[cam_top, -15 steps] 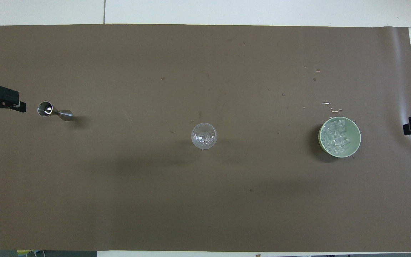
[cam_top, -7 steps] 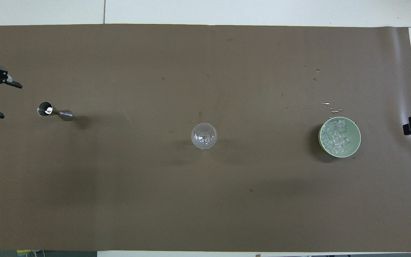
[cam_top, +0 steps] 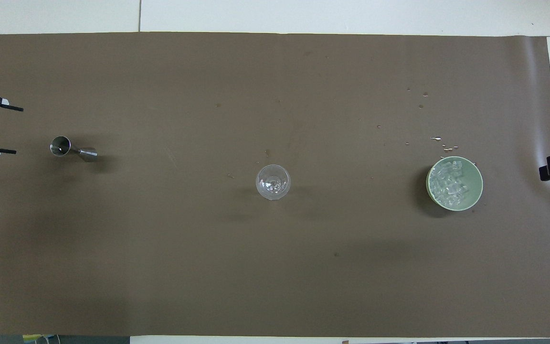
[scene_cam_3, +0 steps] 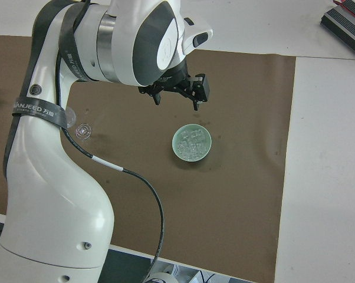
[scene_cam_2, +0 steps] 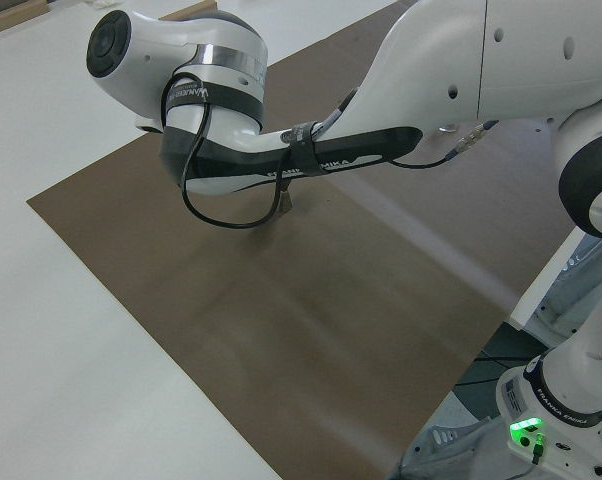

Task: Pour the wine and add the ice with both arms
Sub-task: 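Open the left gripper and move it toward the silver jigger, then close the left gripper around the silver jigger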

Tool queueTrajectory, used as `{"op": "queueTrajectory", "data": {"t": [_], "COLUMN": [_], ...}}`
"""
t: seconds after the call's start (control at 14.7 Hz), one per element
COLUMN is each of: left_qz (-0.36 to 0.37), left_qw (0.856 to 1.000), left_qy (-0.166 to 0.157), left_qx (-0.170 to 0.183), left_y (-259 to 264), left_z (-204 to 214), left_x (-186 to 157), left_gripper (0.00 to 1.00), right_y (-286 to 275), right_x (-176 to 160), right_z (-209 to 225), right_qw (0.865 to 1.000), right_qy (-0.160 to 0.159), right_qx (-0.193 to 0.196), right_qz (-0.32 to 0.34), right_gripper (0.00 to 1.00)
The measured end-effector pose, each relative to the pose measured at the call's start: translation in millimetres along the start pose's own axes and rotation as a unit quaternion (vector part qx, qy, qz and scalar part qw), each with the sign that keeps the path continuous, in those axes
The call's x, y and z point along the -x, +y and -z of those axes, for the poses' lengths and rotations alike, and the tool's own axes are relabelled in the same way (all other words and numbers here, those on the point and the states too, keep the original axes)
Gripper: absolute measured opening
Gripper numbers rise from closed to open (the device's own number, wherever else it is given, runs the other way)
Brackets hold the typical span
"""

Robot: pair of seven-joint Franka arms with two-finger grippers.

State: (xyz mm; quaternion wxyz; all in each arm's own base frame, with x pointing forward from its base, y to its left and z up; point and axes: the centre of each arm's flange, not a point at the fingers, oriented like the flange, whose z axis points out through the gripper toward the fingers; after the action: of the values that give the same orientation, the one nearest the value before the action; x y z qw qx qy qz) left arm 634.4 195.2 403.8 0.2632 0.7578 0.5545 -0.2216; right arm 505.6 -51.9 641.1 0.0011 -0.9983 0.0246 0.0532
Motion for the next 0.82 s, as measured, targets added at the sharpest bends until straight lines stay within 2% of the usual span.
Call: {"op": "queueTrajectory", "data": {"t": [0.2, 0.41, 0.61, 0.82], "left_qz": [0.046, 0.103, 0.194, 0.235], "left_qw": [0.998, 0.992, 0.974, 0.963], "left_qy": [-0.039, -0.067, -0.088, -0.105], "left_qx": [0.017, 0.035, 0.072, 0.077], "left_y": [-15, -26, -38, -46], "left_z": [-19, -39, -59, -67], "left_x": [-37, -58, -76, -79], "left_gripper": [1.0, 1.0, 1.0, 1.0], "right_y": [0, 0, 0, 0], "right_x": [0, 0, 0, 0], "right_z": [0, 0, 0, 0], "right_qw": [1.0, 1.0, 1.0, 1.0], "right_qy": [0.0, 0.0, 0.0, 0.0], "right_qx": [0.0, 0.0, 0.0, 0.0], "right_qz": [0.0, 0.0, 0.0, 0.0], "right_gripper": [1.0, 1.0, 1.0, 1.0]}}
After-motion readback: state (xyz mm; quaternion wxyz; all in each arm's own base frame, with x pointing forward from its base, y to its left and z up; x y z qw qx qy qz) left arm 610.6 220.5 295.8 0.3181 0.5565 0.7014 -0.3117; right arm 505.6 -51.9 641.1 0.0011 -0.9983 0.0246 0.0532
